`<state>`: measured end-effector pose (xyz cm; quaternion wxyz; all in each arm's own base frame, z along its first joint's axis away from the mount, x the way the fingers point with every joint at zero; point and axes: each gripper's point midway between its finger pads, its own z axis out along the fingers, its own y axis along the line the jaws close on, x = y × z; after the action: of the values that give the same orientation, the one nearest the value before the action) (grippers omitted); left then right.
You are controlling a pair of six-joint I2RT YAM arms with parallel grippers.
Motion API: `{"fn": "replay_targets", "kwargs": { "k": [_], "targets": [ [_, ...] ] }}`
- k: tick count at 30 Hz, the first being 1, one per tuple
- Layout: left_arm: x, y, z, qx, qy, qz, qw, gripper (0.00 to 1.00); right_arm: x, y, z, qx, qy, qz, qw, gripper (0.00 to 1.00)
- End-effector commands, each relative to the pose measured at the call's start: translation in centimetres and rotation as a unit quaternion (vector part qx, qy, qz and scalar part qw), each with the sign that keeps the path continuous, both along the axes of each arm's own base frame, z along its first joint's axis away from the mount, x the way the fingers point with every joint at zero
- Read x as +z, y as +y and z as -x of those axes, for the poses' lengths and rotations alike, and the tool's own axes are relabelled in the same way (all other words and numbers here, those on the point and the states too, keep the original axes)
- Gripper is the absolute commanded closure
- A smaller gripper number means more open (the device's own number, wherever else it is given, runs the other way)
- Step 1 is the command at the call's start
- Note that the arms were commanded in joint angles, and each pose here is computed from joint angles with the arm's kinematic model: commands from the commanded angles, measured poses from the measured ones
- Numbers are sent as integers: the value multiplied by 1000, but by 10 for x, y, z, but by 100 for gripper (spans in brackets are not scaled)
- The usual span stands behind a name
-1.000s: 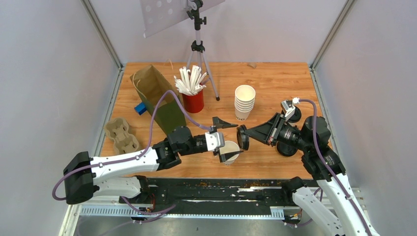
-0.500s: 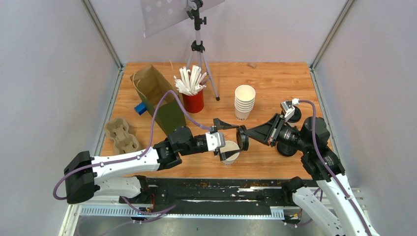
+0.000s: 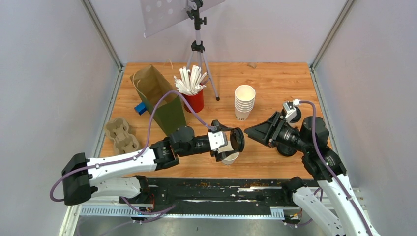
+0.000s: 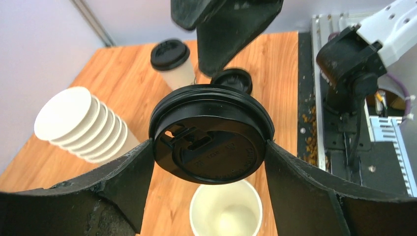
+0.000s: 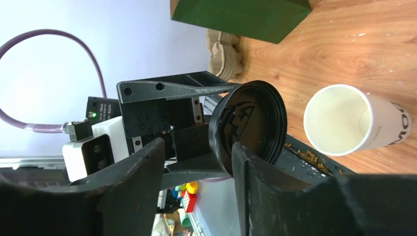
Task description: Pack the takeout coffee
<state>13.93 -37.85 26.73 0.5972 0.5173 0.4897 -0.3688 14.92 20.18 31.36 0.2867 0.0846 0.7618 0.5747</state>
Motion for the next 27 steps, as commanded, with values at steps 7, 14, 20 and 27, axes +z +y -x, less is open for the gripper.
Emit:
{"fn": "replay_targets", "kwargs": {
  "k": [7,14,20,27],
  "targets": [
    [-21,36,-22,128,116,-165,971,17,-4,-35,-5,-80,-43,112,990,1],
    [-32,40,-23,173,196,-247,933,15,-15,-52,-2,-102,-48,164,980,0],
    [-44,30,-30,206,236,-308,898,15,-16,-63,-1,-115,-60,195,972,0],
    [-64,22,-29,215,265,-352,872,15,-17,-75,3,-135,-71,214,965,0]
  ]
}}
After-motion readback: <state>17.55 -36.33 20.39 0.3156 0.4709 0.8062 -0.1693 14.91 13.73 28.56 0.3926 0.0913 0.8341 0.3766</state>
